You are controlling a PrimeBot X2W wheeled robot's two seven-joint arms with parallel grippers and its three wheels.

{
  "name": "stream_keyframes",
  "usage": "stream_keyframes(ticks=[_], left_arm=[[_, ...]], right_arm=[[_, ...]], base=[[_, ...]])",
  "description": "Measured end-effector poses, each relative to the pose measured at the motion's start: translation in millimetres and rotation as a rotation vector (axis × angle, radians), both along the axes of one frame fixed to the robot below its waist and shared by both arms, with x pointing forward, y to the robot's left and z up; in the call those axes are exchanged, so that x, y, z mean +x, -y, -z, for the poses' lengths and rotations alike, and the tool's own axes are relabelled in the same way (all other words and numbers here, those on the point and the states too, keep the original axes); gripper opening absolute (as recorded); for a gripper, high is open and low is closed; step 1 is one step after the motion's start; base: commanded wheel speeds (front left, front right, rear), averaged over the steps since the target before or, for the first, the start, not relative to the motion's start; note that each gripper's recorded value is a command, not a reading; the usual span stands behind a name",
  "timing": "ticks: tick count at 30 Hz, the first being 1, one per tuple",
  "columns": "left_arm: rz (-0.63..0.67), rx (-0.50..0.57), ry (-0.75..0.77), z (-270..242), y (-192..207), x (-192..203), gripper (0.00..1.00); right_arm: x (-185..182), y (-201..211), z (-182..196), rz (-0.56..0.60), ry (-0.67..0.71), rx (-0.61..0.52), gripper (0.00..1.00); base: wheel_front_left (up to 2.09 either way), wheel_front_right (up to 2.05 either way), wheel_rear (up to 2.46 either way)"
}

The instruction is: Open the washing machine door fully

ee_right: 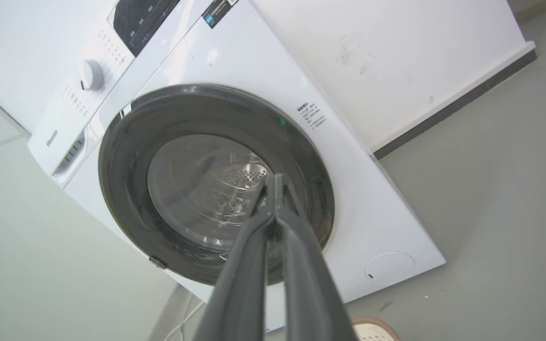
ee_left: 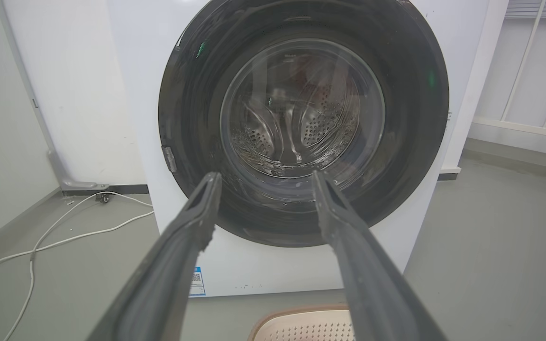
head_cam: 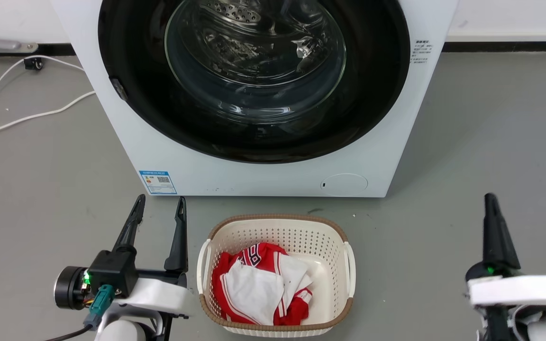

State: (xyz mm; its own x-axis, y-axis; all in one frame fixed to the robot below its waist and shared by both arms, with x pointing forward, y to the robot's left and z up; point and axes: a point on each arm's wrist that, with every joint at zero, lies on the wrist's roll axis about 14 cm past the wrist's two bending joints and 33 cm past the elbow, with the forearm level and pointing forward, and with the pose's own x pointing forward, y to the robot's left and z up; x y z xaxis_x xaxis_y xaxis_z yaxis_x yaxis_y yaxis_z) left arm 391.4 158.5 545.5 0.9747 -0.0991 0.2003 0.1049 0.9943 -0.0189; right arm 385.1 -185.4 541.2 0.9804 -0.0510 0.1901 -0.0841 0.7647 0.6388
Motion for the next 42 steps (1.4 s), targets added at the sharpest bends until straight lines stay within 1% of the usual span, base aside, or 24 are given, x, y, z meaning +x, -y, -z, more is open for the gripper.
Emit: stream_keyframes(ticks=[1, 3, 5, 6, 7, 8, 9, 10, 12, 16, 21, 24, 25, 26, 30, 35, 37, 42], left_arm=[[-0.001, -0.001, -0.001, 0, 0, 1, 1.00], [-0.002, -0.005, 0.002, 0, -1, 4, 1.00], [-0.003, -0.008, 0.008, -2, -1, 10, 1.00], [-0.002, -0.009, 0.007, -2, -1, 12, 1.00], [-0.002, -0.009, 0.007, -2, -1, 12, 1.00], [-0.005, -0.011, 0.003, 0, -1, 16, 1.00], [-0.005, -0.016, 0.001, 1, -1, 18, 1.00], [-0.004, -0.017, 0.000, 2, -1, 21, 1.00], [-0.003, -0.019, 0.007, 1, -1, 28, 1.00], [-0.001, -0.017, 0.023, -1, -1, 47, 1.00], [0.004, -0.013, 0.012, 8, 0, 67, 1.00], [0.004, -0.010, -0.001, 16, 0, 76, 1.00], [0.004, -0.010, -0.001, 16, 0, 76, 1.00], [0.004, -0.008, -0.008, 21, 0, 80, 1.00], [0.005, -0.005, -0.020, 28, -1, 88, 1.00], [0.005, -0.008, -0.032, 35, -1, 93, 1.00], [0.005, -0.008, -0.031, 35, -1, 94, 1.00], [0.000, -0.012, -0.045, 42, -4, 97, 1.00]], right_arm=[[3, 4, -1, 0.011, 0.006, 0.090, 0.00], [12, 11, -4, 0.027, 0.022, 0.223, 0.00], [26, 19, -8, 0.042, 0.045, 0.389, 0.00], [34, 23, -10, 0.050, 0.052, 0.439, 0.00], [34, 23, -10, 0.050, 0.052, 0.439, 0.00], [48, 32, -14, 0.059, 0.067, 0.541, 0.00], [57, 37, -16, 0.062, 0.073, 0.603, 0.00], [65, 41, -19, 0.065, 0.082, 0.629, 0.00], [84, 49, -26, 0.061, 0.107, 0.720, 0.00], [125, 68, -35, 0.062, 0.131, 0.783, 0.00], [181, 74, -42, 0.015, 0.103, 0.762, 0.00], [212, 68, -45, -0.039, 0.055, 0.704, 0.00], [212, 68, -45, -0.039, 0.055, 0.704, 0.00], [231, 59, -46, -0.087, 0.009, 0.650, 0.00], [263, 35, -57, -0.198, -0.062, 0.531, 0.00], [287, -3, -52, -0.332, -0.191, 0.430, 0.00], [291, -8, -52, -0.348, -0.210, 0.418, 0.00], [304, -30, -39, -0.416, -0.320, 0.330, 0.00]], base=[[0.00, 0.00, 0.00], [0.00, 0.00, 0.00], [0.00, 0.00, 0.00], [0.00, 0.00, 0.00], [0.00, 0.00, 0.00], [0.00, 0.00, 0.00], [0.00, 0.00, 0.00], [0.00, 0.00, 0.00], [0.00, 0.00, 0.00], [0.00, 0.00, 0.00], [0.00, 0.00, 0.00], [0.00, 0.00, 0.00], [0.00, 0.00, 0.00], [0.00, 0.00, 0.00], [0.00, 0.00, 0.00], [0.00, 0.00, 0.00], [0.00, 0.00, 0.00], [0.00, 0.00, 0.00]])
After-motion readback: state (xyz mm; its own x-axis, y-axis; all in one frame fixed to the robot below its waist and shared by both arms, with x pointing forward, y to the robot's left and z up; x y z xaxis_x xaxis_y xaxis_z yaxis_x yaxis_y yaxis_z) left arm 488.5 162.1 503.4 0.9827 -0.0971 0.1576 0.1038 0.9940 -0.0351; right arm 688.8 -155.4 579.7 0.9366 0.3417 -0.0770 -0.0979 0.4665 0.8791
